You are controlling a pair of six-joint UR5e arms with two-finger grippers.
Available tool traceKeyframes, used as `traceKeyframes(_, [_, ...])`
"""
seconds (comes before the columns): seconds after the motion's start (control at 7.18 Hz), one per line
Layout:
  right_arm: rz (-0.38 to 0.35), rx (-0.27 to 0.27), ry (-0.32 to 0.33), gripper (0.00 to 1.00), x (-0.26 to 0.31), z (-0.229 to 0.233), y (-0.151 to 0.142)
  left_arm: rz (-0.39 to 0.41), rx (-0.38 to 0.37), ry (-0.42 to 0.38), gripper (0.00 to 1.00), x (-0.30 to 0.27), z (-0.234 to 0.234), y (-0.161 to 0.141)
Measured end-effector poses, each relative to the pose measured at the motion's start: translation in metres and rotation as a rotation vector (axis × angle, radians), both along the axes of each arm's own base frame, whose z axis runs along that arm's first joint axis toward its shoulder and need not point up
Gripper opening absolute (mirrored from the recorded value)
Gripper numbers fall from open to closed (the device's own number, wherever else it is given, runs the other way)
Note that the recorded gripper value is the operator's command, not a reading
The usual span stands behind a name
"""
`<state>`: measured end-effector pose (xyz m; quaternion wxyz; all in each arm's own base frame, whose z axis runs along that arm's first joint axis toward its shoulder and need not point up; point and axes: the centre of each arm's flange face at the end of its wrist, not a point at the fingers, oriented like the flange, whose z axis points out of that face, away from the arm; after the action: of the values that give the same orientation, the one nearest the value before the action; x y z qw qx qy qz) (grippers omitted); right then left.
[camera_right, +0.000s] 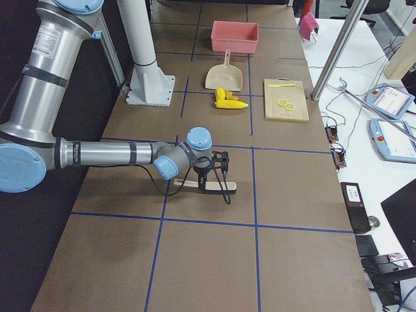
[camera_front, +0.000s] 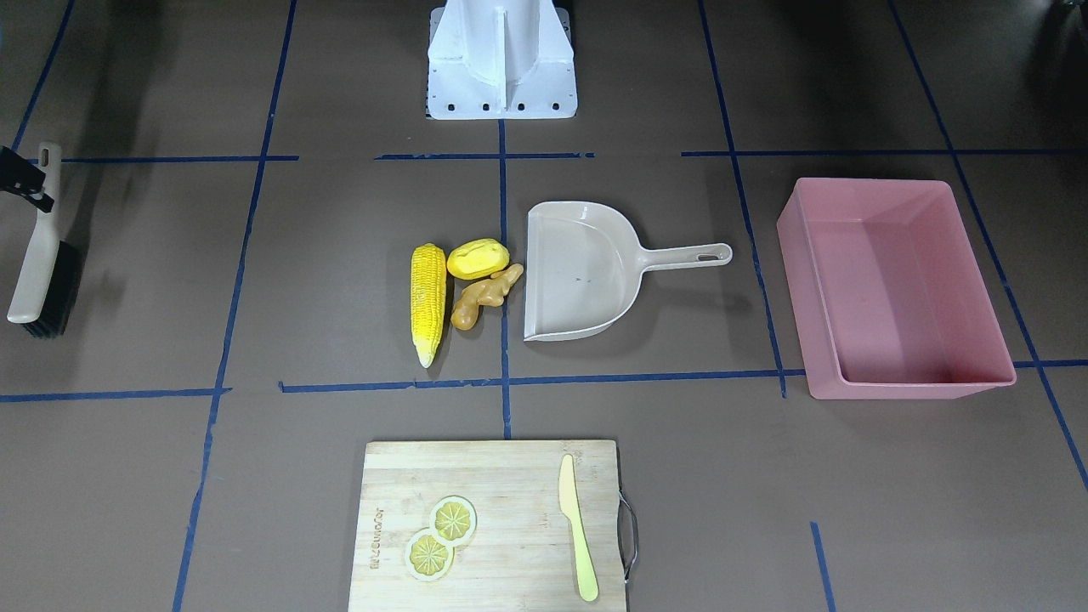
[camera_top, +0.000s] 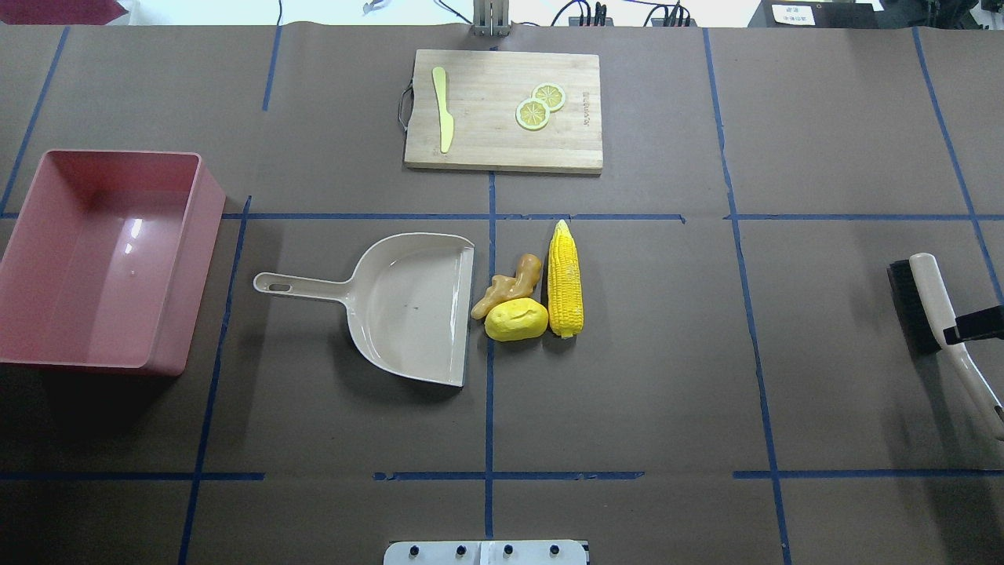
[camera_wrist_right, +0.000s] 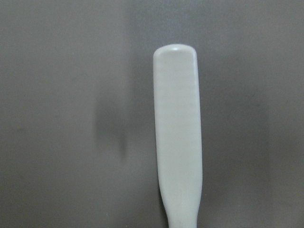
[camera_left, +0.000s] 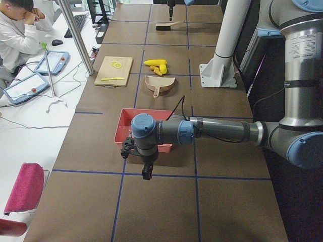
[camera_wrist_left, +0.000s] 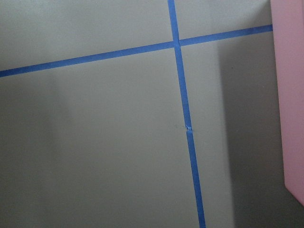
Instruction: Sweep and dump trash into bin
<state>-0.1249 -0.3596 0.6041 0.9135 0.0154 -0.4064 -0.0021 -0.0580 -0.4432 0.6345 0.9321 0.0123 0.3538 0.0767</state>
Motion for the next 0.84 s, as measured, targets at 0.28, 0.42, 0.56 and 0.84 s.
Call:
traceKeyframes(0.28, [-0.045, -0.023, 0.052, 0.57, -0.024, 0.023, 0.010, 0.000, -0.001, 0.000, 1.00, 0.000, 0.000, 0.001])
traceKeyframes(0.42, [-0.061, -0.028, 0.067, 0.08, -0.031, 0.030, 0.014, 0.000, -0.002, 0.000, 1.00, 0.000, 0.001, 0.001])
traceKeyframes(0.56, [-0.075, -0.027, 0.076, 0.00, -0.036, 0.033, 0.016, 0.000, -0.003, 0.001, 1.00, 0.000, 0.001, 0.002])
traceKeyframes(0.84, [-0.086, -0.020, 0.080, 0.00, -0.040, 0.033, 0.017, 0.000, -0.003, 0.001, 1.00, 0.000, 0.001, 0.002])
